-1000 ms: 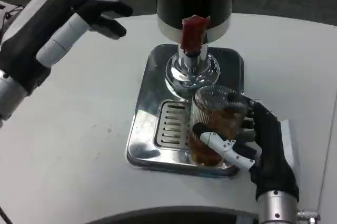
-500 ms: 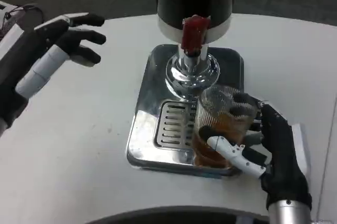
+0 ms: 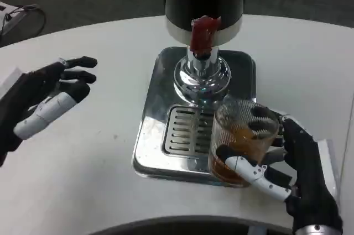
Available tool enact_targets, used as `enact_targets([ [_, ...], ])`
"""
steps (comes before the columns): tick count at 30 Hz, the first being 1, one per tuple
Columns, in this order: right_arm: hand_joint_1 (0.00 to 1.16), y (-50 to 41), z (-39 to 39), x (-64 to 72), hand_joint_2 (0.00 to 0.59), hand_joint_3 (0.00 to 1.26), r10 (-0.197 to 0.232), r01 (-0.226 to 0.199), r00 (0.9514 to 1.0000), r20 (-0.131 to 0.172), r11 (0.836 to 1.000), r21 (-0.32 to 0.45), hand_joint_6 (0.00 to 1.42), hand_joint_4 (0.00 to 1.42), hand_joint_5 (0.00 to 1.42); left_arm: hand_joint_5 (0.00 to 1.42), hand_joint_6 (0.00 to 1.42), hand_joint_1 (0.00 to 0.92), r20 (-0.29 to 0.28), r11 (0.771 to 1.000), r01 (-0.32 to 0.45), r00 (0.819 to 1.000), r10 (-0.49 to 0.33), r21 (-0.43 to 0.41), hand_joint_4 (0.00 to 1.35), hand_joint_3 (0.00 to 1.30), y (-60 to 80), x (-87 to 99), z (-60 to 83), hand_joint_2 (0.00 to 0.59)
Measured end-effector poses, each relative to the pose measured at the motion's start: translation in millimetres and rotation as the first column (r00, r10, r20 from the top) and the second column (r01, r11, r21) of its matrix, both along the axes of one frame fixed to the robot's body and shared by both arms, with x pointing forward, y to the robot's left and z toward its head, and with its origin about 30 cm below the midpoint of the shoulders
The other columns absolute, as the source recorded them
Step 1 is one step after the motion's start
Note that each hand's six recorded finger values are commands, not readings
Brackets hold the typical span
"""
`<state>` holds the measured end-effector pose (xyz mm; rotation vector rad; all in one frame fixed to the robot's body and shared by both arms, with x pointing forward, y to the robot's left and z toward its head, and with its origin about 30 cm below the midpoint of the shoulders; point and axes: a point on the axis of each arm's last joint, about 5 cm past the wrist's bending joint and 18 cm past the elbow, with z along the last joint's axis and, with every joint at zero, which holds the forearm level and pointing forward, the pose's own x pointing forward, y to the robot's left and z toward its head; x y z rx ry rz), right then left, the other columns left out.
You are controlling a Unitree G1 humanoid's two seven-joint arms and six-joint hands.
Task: Grasp the cup under the faucet to collect the drink, then remove the cup.
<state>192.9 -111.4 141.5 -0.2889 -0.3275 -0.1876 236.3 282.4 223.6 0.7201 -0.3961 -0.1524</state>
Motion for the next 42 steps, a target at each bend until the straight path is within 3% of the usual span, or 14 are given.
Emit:
enact_targets([
  [4,0.81,-2.1,6.1,-3.1,0.222,0.73,0.018,-0.018,0.9994,0.029,1.000,-0.005,0.78,0.84,0.92,0.32,0.31,0.000,0.016,0.998,0.003,1.000,-0.004,0.055,0.26,0.26,-4.9,-5.2,-0.9,0.017],
  [11,0.85,-7.5,8.3,-6.0,0.213,0.73,0.062,-0.061,0.9977,0.027,0.997,-0.049,0.79,0.83,0.92,0.28,0.27,0.000,0.042,0.987,0.044,0.998,-0.051,0.153,0.21,0.24,-23.9,-11.8,-3.1,0.021],
  [17,0.86,-13.6,18.7,-7.0,0.210,0.73,0.102,-0.095,0.9925,0.067,0.990,-0.101,0.79,0.83,0.94,0.23,0.24,0.000,0.064,0.982,0.060,0.995,-0.073,0.181,0.18,0.22,-37.9,-24.0,-12.0,0.022],
  [26,0.90,-22.9,24.2,-10.6,0.191,0.73,0.161,-0.147,0.9848,0.065,0.973,-0.180,0.81,0.83,0.95,0.17,0.19,0.000,0.058,0.965,0.049,0.996,-0.066,0.256,0.11,0.18,-50.7,-43.7,-24.9,0.035],
  [37,0.92,-38.2,31.4,-19.7,0.180,0.74,0.220,-0.187,0.9707,0.097,0.945,-0.267,0.82,0.84,0.96,0.10,0.16,0.000,0.028,0.947,0.049,0.998,-0.061,0.316,0.03,0.14,-56.0,-59.3,-32.9,0.041],
  [42,0.92,-45.2,32.1,-24.1,0.180,0.74,0.218,-0.184,0.9720,0.089,0.940,-0.287,0.82,0.84,0.96,0.04,0.13,0.000,0.020,0.941,0.059,0.997,-0.070,0.333,0.00,0.08,-56.8,-66.5,-35.2,0.042],
])
